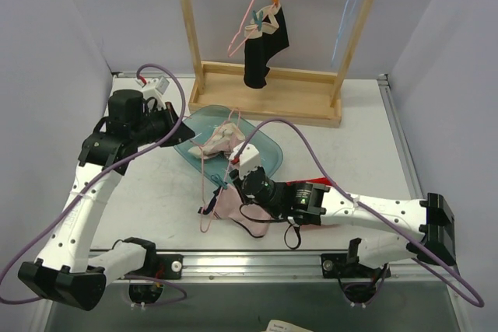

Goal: Remove the underwear clipped to the hanger
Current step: Remove the underwear from the hanger.

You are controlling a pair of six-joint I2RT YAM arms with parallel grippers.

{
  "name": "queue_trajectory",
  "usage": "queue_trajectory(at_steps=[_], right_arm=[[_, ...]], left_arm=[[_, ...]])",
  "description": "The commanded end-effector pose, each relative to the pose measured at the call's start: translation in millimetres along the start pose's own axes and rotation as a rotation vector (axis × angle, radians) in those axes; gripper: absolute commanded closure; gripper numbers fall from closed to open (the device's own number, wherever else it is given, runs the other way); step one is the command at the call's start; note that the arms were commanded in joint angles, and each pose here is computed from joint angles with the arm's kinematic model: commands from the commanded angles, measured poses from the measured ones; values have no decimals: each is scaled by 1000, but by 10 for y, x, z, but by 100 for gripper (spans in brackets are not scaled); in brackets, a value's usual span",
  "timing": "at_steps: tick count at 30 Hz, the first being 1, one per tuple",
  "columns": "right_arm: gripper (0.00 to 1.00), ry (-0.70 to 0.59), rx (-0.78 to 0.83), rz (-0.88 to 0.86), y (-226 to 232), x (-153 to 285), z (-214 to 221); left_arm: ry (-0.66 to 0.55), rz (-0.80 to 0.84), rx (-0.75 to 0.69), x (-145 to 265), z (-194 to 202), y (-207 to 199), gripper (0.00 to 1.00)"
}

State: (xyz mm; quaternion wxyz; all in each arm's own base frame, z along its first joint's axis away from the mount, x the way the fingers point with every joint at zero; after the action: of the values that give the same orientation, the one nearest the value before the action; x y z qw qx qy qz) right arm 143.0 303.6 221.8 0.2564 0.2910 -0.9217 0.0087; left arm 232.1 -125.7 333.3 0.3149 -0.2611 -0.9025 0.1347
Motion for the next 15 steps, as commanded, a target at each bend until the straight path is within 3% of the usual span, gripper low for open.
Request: queue_trajectory(at_steps=[1, 9, 12, 13, 15], right_arm=[[76, -6, -67, 67, -140, 59, 102], [72, 35, -103, 58, -125, 5, 266], [50, 3, -104, -50, 0, 55, 146], [38, -31, -112, -80, 56, 54, 61], [32, -38, -69, -95, 91, 37, 17]], left_arm=[[-113, -7, 5, 97, -170, 21, 97], [-131, 24, 17, 127, -227, -11, 97], [-116, 30, 23, 92, -176, 6, 97], [-110, 30, 29, 80, -154, 14, 97], [-105, 36, 30, 74, -137, 12, 97]])
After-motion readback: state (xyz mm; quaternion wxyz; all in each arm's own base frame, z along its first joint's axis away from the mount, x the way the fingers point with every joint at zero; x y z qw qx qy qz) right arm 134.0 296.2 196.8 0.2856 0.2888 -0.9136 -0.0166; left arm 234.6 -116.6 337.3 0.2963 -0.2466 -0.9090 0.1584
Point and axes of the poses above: each gripper's point midway between its finger pads, its own x axis back along the fingers, its own y axis along the line the jaws close on, z = x × y, the point moved 6 cm from there along x, back along the fingers, and after that the axes turned 11 degrees about -x, right-handed, at the moved point
